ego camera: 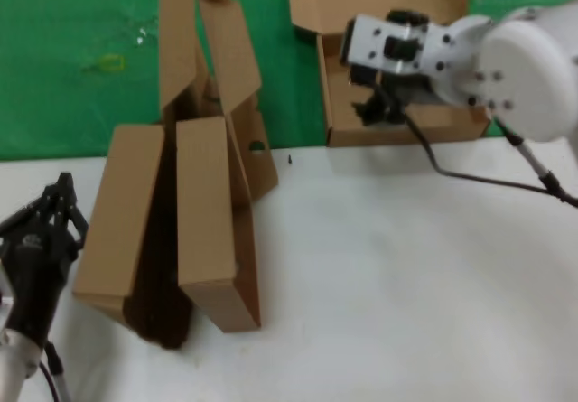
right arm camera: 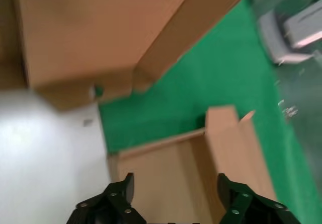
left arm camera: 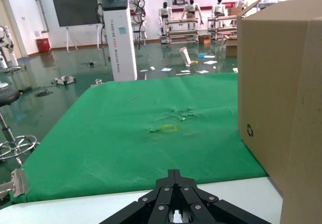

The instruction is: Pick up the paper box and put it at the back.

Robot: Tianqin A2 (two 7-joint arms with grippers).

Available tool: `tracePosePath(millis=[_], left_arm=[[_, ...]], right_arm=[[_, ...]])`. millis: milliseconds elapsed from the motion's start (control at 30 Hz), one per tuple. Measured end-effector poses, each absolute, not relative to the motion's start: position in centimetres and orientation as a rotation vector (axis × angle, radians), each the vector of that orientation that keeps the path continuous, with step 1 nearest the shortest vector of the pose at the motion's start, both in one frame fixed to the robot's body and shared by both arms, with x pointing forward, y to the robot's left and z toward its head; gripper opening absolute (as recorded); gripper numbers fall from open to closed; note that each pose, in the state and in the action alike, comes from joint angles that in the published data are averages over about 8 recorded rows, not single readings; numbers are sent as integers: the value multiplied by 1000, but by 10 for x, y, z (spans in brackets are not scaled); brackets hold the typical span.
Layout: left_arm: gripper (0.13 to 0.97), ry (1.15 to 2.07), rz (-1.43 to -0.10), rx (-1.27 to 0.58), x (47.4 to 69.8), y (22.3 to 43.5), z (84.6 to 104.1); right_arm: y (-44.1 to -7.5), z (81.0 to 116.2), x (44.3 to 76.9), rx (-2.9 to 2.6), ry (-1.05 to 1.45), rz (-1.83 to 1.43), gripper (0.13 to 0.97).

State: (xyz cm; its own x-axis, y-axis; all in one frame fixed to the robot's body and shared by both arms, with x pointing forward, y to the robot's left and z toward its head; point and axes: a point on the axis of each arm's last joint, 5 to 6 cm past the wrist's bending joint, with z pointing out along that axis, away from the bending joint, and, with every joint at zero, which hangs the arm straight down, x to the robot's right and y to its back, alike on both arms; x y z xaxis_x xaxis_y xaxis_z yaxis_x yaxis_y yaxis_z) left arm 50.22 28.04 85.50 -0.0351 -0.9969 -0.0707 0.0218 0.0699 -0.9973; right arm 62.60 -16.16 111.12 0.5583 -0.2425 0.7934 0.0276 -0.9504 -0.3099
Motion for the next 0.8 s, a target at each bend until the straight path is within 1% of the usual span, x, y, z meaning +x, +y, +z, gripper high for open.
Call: tracePosePath(millis=[133,267,400,533,567,667,800], left_arm=[[143,1253,-1193,-1125,502,280,855],[143,1253,-1193,-1125,502,280,855],[144,1253,-1193,-1125,502,280,855],[150,1253,-1193,-1125,502,280,855],[151,1253,-1193,-1125,502,280,855],[154,1253,-1193,-1125,502,280,855],[192,1253,-1193,-1125,502,280,855]], right_arm=[[-178,1119,604,-2364,180,-1346,601],[-199,1119,584,-2238,199,-1339,601],[-218,1113,571,-2120,221,-1319,698],[-231,1105,564,-2009,238,-1294,794],[-233,1103,563,-1988,241,-1290,794],[-235,1098,561,-1949,243,-1278,840],[-234,1091,562,-1925,235,-1262,900]])
